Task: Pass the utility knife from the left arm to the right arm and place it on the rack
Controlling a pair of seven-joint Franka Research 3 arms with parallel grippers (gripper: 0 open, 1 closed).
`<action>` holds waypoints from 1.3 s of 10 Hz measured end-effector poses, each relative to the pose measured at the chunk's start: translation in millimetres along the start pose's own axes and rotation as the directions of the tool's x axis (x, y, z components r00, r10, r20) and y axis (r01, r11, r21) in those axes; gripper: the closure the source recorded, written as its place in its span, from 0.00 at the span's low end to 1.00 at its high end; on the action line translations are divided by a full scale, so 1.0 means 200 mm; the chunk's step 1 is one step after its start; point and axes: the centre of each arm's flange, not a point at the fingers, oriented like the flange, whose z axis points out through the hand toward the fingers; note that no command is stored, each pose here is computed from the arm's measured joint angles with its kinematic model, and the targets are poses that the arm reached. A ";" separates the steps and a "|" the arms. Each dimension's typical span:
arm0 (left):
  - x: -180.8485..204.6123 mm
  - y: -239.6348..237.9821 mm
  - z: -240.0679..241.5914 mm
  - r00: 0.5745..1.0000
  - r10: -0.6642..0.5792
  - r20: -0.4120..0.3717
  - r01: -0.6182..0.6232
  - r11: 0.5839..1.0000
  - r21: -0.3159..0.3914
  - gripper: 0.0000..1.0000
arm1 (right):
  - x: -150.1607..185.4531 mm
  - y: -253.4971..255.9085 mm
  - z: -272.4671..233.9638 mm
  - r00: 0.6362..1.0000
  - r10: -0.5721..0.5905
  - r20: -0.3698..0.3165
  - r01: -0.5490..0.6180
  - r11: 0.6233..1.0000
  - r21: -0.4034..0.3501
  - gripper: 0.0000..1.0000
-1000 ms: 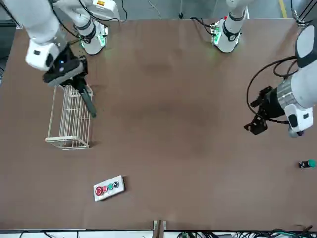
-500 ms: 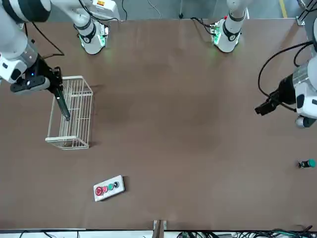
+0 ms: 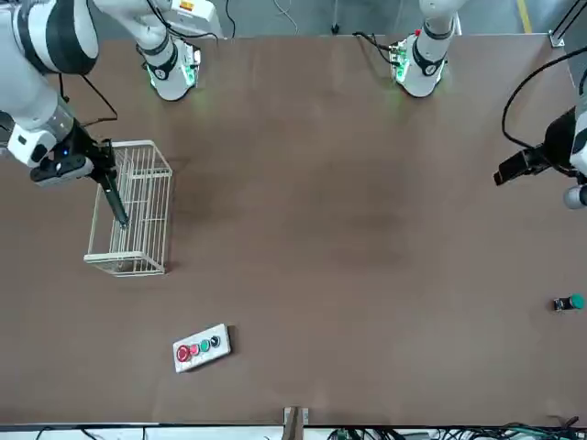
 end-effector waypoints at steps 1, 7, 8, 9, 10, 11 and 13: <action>-0.06 0.01 -0.07 0.999 0.049 -0.010 -0.049 0.999 0.014 0.00 | -0.02 -0.01 0.05 1.000 -0.001 -0.002 0.001 1.000 -0.001 0.57; -0.29 0.06 -0.26 0.994 0.102 -0.029 -0.101 0.994 0.030 0.00 | -0.09 -0.02 0.26 0.999 0.002 -0.041 -0.003 1.000 -0.014 0.57; -0.28 0.05 -0.25 0.995 0.100 -0.025 -0.099 0.995 0.030 0.00 | -0.11 -0.02 0.29 0.999 0.004 -0.046 -0.004 1.000 -0.016 0.57; -0.27 0.05 -0.24 0.995 0.098 -0.021 -0.097 0.995 0.030 0.00 | -0.12 -0.01 0.31 0.999 0.004 -0.050 -0.005 1.000 -0.017 0.57; -0.26 0.04 -0.23 0.995 0.097 -0.016 -0.096 0.995 0.030 0.00 | -0.13 0.00 0.32 0.998 -0.002 -0.057 0.001 1.000 -0.019 0.57; -0.25 0.03 -0.22 0.996 0.093 -0.010 -0.093 0.995 0.030 0.00 | -0.13 0.03 0.31 0.998 -0.005 -0.064 0.004 1.000 -0.019 0.57; -0.21 0.01 -0.18 0.996 0.089 -0.004 -0.088 0.994 0.067 0.00 | -0.15 0.08 0.32 0.998 -0.003 -0.064 0.002 1.000 -0.015 0.57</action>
